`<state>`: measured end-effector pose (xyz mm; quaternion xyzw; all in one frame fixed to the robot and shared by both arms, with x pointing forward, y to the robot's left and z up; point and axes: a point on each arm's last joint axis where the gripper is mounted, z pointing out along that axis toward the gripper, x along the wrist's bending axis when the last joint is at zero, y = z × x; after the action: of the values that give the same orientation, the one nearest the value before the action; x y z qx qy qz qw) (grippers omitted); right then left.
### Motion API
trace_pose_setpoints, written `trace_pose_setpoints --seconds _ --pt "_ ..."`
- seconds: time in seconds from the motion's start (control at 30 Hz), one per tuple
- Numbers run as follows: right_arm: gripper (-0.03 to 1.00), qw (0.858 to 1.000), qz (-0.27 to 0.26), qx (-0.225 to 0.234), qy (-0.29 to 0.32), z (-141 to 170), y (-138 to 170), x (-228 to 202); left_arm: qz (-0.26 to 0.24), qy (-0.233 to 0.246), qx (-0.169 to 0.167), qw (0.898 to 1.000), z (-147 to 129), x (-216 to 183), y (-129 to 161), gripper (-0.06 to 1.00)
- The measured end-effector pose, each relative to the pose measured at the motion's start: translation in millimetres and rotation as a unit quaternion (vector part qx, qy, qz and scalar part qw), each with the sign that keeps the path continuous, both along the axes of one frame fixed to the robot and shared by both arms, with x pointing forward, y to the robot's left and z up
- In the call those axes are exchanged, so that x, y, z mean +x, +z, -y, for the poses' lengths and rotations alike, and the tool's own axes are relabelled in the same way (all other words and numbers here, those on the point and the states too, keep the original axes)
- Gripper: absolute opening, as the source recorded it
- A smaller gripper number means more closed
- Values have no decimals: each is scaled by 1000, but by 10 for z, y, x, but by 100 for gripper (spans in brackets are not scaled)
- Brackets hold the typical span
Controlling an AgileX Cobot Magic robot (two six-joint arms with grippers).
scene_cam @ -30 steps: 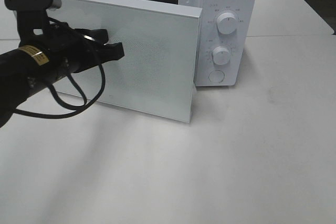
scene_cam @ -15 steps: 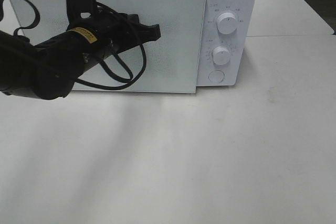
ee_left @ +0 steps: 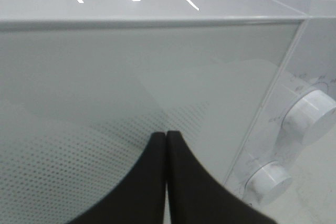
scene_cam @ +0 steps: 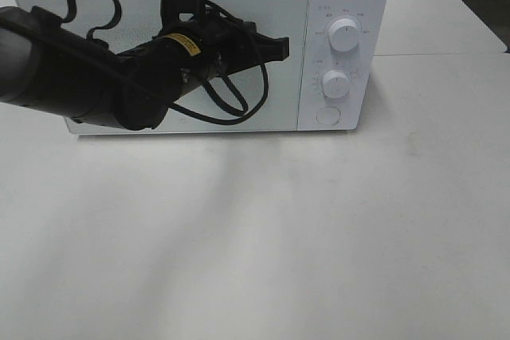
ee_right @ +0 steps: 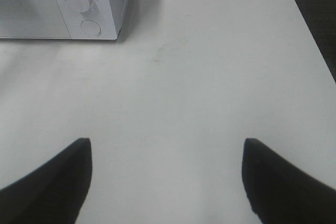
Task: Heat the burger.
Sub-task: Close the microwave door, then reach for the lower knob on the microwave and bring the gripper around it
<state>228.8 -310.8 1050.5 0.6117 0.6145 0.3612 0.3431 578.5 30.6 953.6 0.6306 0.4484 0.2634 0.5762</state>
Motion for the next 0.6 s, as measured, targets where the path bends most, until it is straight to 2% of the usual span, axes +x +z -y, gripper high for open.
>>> trace_pose_setpoints --seconds 0.2,0.27,0.4,0.43,0.53,0.6 --pt "75 1000 0 0 0 0 0 0 -8 -7 12 1000 30 -4 -22 0" --pt "75 1000 0 0 0 0 0 0 -40 -17 26 999 30 -15 -7 0" --pt "75 1000 0 0 0 0 0 0 -67 -28 41 996 25 -41 20 0" --pt "75 1000 0 0 0 0 0 0 -89 -42 57 994 19 -79 50 0" --pt "75 1000 0 0 0 0 0 0 -98 -47 62 992 21 -104 66 0" --pt "75 1000 0 0 0 0 0 0 -153 -68 92 981 -8 -205 106 3"
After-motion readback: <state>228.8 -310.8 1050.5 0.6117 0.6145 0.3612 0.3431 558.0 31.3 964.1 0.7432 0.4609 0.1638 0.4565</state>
